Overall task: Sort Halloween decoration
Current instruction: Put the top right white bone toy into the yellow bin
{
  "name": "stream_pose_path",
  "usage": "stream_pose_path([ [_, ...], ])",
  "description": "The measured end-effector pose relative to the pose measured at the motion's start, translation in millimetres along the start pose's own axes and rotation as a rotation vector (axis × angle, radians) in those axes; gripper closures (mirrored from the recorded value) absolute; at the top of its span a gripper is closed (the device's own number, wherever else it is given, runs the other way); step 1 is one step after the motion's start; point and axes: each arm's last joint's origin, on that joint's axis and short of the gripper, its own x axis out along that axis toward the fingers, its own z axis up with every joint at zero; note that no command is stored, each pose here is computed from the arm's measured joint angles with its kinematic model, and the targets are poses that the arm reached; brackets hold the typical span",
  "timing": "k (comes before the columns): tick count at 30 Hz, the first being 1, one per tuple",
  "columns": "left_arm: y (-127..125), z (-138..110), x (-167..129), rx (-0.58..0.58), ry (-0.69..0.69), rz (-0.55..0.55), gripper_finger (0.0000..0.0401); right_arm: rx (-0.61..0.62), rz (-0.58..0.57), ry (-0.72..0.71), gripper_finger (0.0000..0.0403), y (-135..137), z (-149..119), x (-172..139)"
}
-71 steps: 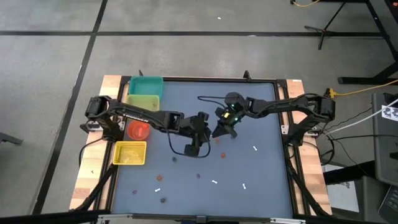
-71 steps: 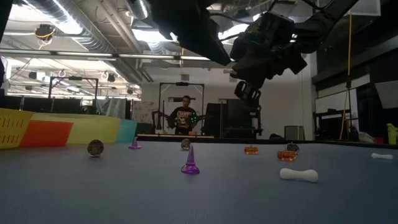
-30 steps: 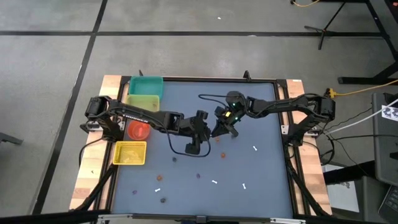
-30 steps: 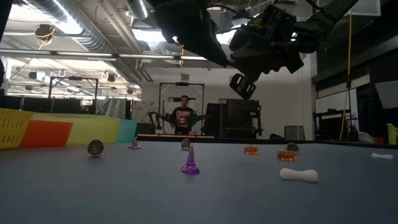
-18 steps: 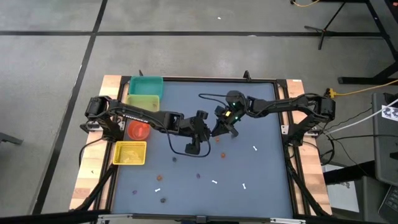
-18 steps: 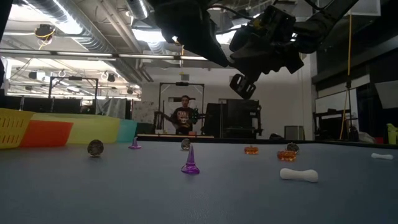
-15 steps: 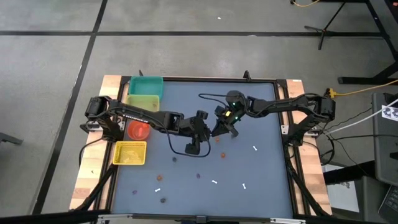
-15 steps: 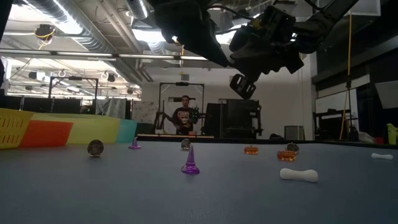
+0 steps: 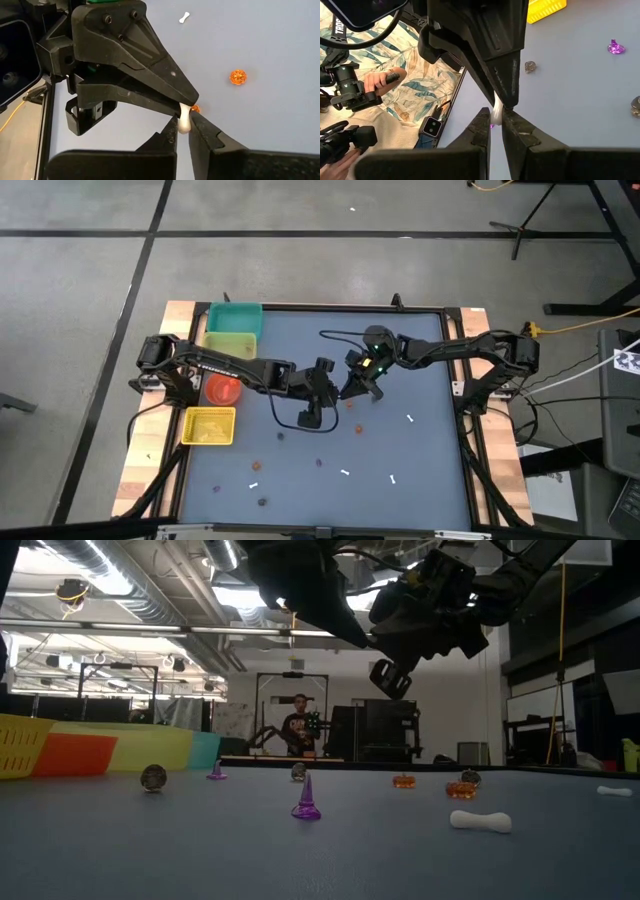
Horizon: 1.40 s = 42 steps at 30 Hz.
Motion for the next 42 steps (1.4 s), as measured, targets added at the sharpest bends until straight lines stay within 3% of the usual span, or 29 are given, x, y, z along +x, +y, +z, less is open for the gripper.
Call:
stream_pose_path([
  [9,0.0,-0.2,0.0,0.0,0.002,0.001,0.0393,0.0,-0.013,-0.005,0.0367,-0.4,0.1,0.0],
  [19,-2.2,-2.2,-0.3,0.001,0.026,-0.01,0.0393,-0.002,-0.068,-0.025,0.0275,-2.1,0.9,-0.4],
  [26,-16.5,-6.0,-4.3,0.03,0.098,-0.063,0.0393,-0.001,-0.064,-0.024,0.0259,-2.1,0.9,-0.5],
  [42,-73.1,-50.1,-46.4,-0.383,0.788,-0.269,0.0393,-0.039,-0.087,-0.03,0.0265,-2.8,1.0,-0.6],
])
